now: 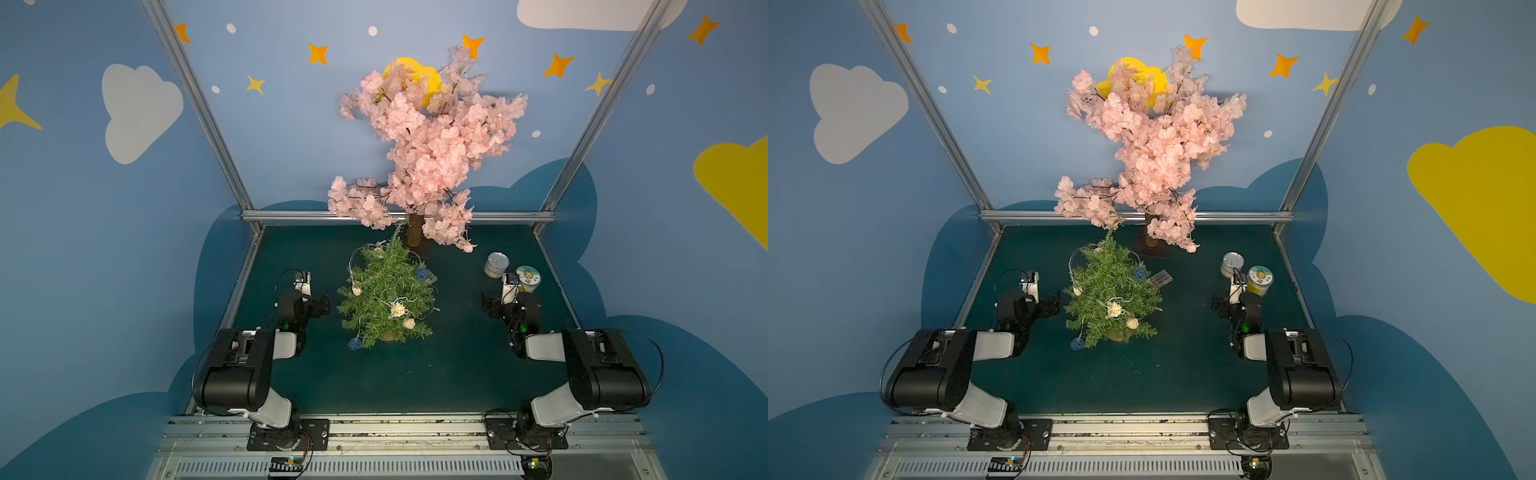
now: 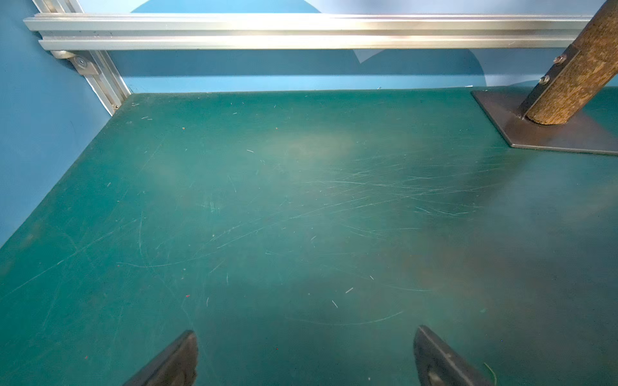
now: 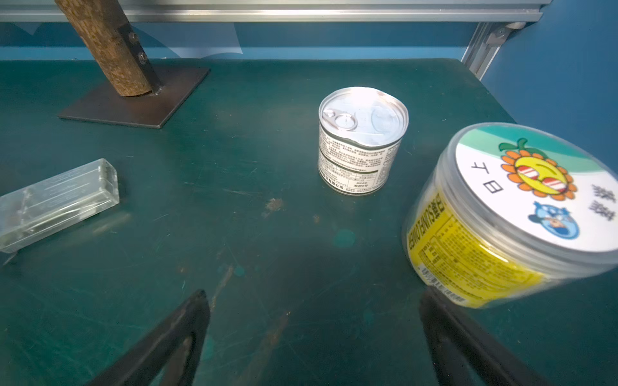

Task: Remove string lights from the small christmas tree
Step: Pick up the light string from the Christmas tree.

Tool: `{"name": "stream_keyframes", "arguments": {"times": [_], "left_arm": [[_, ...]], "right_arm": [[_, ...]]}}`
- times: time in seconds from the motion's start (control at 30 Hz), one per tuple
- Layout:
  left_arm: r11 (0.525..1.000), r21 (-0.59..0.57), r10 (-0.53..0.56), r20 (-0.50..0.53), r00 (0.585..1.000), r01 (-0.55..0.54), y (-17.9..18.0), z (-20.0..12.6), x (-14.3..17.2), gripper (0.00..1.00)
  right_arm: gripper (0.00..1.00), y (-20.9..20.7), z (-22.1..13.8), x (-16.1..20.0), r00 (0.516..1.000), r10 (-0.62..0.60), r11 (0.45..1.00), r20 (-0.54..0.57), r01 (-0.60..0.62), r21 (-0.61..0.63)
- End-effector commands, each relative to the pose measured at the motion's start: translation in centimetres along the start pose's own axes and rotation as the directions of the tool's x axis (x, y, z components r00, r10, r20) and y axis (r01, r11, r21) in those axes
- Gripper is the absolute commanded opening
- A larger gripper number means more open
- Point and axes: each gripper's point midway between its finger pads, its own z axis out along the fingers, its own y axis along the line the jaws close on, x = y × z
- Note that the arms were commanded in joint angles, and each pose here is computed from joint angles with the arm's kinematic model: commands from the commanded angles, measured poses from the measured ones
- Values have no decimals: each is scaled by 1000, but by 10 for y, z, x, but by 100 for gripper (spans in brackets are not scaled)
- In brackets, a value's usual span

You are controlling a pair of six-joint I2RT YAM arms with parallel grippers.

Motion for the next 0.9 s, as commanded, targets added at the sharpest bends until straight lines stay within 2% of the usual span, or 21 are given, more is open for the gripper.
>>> {"name": "stream_keyframes", "arguments": {"times": [0.0, 0.87], "left_arm": [[1000, 25, -9, 17, 1000, 8, -1, -1, -8, 100], [1000, 31, -2, 20, 1000, 1, -2, -1, -8, 100]], "right_arm": [[98, 2, -1, -13, 999, -21, 1000, 43, 21, 14], [98, 0, 1, -12, 1000, -8, 1000, 30, 8, 8]]}}
